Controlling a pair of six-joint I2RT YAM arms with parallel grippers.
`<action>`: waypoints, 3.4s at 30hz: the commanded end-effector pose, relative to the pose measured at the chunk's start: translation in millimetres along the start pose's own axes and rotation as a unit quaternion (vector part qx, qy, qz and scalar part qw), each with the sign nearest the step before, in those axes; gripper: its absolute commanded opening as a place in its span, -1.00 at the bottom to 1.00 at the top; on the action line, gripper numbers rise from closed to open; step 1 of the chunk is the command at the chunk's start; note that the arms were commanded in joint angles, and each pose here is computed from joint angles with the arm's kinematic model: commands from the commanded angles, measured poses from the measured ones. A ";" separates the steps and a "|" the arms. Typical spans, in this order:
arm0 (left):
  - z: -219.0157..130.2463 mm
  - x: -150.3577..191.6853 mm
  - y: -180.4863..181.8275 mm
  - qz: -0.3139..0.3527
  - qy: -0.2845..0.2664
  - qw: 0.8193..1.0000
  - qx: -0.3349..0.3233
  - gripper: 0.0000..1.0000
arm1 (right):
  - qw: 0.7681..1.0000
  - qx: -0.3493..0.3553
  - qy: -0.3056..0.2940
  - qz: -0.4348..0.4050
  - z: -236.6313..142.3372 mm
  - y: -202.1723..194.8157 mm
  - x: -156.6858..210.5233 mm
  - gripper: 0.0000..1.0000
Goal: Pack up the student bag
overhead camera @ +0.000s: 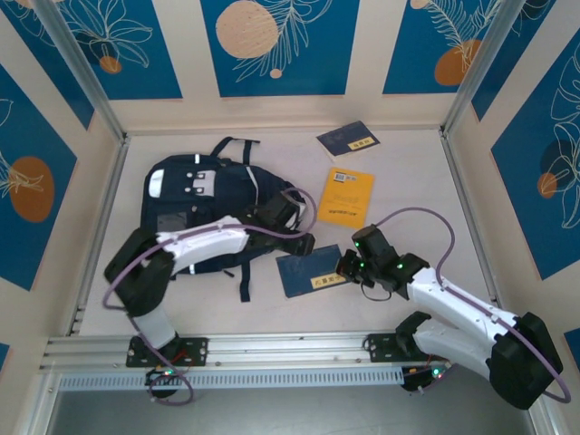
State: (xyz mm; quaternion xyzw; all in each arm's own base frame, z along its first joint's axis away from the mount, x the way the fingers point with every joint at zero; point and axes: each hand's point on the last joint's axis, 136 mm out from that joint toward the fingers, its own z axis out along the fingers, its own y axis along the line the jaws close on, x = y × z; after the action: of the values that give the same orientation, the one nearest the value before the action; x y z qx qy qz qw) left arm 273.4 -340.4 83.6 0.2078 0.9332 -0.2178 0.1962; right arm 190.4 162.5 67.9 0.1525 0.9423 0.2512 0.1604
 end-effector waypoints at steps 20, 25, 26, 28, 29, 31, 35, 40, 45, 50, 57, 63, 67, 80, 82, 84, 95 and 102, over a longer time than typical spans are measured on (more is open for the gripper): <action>49.0 39.1 -39.7 -0.027 0.082 0.992 0.094 0.39 | 0.989 0.067 0.128 0.010 29.5 -44.2 56.4 -1.00; 44.1 45.9 -45.7 -0.038 0.092 0.988 0.117 0.39 | 0.986 0.131 0.100 0.026 35.3 -58.9 35.2 -1.00; 42.6 45.9 -46.0 -0.037 0.091 0.988 0.117 0.39 | 0.987 0.130 0.094 0.029 36.4 -58.0 29.8 -1.00; 39.7 46.4 -45.8 -0.039 0.090 0.988 0.118 0.39 | 0.988 0.120 0.082 0.044 38.3 -55.9 16.1 -1.00; 38.8 46.6 -46.4 -0.041 0.090 0.988 0.120 0.39 | 0.990 0.109 0.077 0.050 39.5 -53.1 9.2 -1.00; 37.8 48.4 -49.2 -0.045 0.093 0.986 0.129 0.39 | 0.992 0.085 0.064 0.063 40.0 -45.6 -7.9 -1.00; 36.6 51.4 -48.7 -0.048 0.098 0.985 0.134 0.39 | 0.995 0.066 0.042 0.065 31.8 -33.0 -38.5 -1.00; 30.5 52.3 -57.0 -0.057 0.099 0.980 0.162 0.39 | 0.996 0.053 0.026 0.060 20.6 -27.4 -56.7 -0.84; 30.3 53.9 -55.5 -0.064 0.099 0.980 0.162 0.39 | 0.995 0.056 0.023 0.083 13.5 -39.2 -54.3 -0.38; 30.9 54.3 -50.7 -0.067 0.095 0.982 0.151 0.38 | 0.996 0.025 0.034 0.084 9.6 -37.9 -47.8 -0.04; 33.9 54.9 -46.2 -0.073 0.091 0.983 0.141 0.36 | 0.993 0.026 0.022 0.114 5.5 -48.1 -49.8 -0.28; 34.3 56.5 -45.0 -0.073 0.091 0.983 0.140 0.34 | 0.993 0.014 0.025 0.113 8.1 -45.6 -50.8 -0.50; 36.9 57.2 -47.1 -0.076 0.095 0.982 0.145 0.31 | 0.993 -0.049 0.058 0.090 15.9 -23.2 -47.8 -0.38; 37.8 58.2 -51.2 -0.082 0.100 0.979 0.159 0.27 | 0.991 -0.035 0.113 0.066 44.2 -32.6 -32.1 -0.30; 39.2 59.2 -50.9 -0.082 0.103 0.979 0.158 0.27 | 0.991 -0.028 0.117 0.058 45.2 -32.4 -29.5 -0.29; 39.9 58.7 -51.4 -0.082 0.103 0.978 0.159 0.27 | 0.992 0.000 0.115 0.055 45.5 -38.2 -29.4 -0.29; 42.2 62.9 -47.6 -0.083 0.106 0.979 0.153 0.27 | 0.995 0.059 0.078 0.032 36.9 -44.9 -34.4 -0.29; 42.2 63.5 -46.1 -0.081 0.104 0.980 0.149 0.27 | 0.993 0.091 0.065 0.029 35.0 -52.6 -38.4 -0.28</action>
State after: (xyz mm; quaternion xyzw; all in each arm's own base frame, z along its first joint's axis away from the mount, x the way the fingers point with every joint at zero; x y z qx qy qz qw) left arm 219.4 -377.6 39.0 0.1754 0.9228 -0.3373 0.0621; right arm 232.8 127.6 24.5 0.1737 0.9591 0.2073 0.0839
